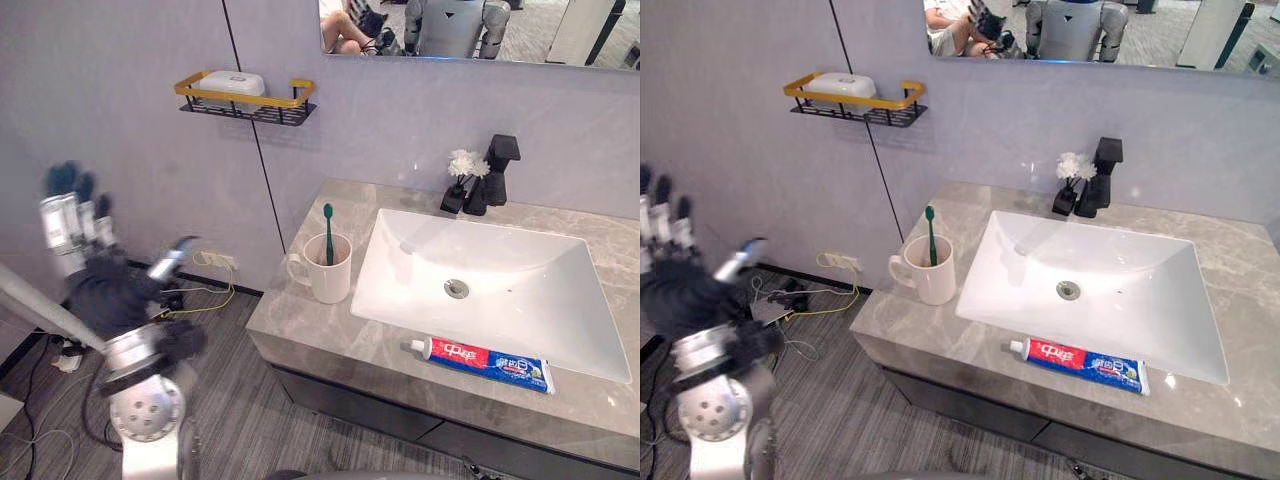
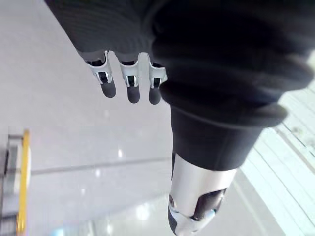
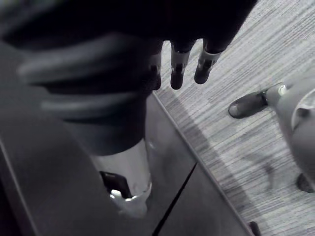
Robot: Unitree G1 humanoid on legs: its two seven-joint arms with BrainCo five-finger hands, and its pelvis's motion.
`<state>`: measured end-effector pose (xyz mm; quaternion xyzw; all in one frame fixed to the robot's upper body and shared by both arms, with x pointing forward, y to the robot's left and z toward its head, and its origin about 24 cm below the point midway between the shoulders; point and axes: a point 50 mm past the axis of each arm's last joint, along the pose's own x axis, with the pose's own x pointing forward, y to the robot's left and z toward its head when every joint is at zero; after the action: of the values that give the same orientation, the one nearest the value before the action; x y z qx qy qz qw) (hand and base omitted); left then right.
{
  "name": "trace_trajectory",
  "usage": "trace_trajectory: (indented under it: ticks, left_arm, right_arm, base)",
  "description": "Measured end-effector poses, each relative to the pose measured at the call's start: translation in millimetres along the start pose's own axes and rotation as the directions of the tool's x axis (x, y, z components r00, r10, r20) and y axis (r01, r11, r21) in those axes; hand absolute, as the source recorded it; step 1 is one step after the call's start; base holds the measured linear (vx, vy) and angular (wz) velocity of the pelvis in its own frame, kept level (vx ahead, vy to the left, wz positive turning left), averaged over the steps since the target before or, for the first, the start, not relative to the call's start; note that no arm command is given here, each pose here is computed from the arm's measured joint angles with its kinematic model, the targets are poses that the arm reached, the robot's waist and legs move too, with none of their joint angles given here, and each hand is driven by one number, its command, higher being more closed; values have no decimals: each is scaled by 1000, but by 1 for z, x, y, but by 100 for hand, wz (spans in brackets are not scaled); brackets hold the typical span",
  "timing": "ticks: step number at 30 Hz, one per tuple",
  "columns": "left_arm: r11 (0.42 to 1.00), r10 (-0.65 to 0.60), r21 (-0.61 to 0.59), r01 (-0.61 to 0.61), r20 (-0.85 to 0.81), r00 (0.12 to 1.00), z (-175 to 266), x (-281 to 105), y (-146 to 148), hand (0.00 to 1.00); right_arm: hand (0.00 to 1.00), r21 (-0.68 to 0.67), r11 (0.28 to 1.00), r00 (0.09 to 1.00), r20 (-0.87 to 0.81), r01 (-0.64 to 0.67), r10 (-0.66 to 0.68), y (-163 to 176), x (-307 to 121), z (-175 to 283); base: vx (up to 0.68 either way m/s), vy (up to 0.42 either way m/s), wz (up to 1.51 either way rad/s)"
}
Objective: Organize washtable
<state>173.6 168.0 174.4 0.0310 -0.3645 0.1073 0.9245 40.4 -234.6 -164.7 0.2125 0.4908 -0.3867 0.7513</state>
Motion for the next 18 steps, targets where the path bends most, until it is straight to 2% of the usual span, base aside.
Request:
trace_trajectory:
  ticks: [4,6,13,18]
  left_arm:
    - [978,-204,42,202,50,978,2,0,-29,0]
    - [948,-317,69,312,76,945,0,1,-47,0]
    - [860,-510,86,503,99,855,-2,-9,-79,0]
    - [754,-657,54,654,56,752,-16,-28,-107,0]
  right_arm:
    - [0,-31,1000,1000,-13,0,-1,-2,0,-3]
    - [0,-79,997,1000,-28,8,-10,-7,0,-6]
    - [0,-143,990,1000,-22,-2,-2,-8,0,-4]
    - [0,-157,988,1000,-13,2,-4,-9,0,-2]
  base:
    - [-3,11,-16]
    - [17,8,-10]
    - [12,20,-14]
    - [-29,14,-12]
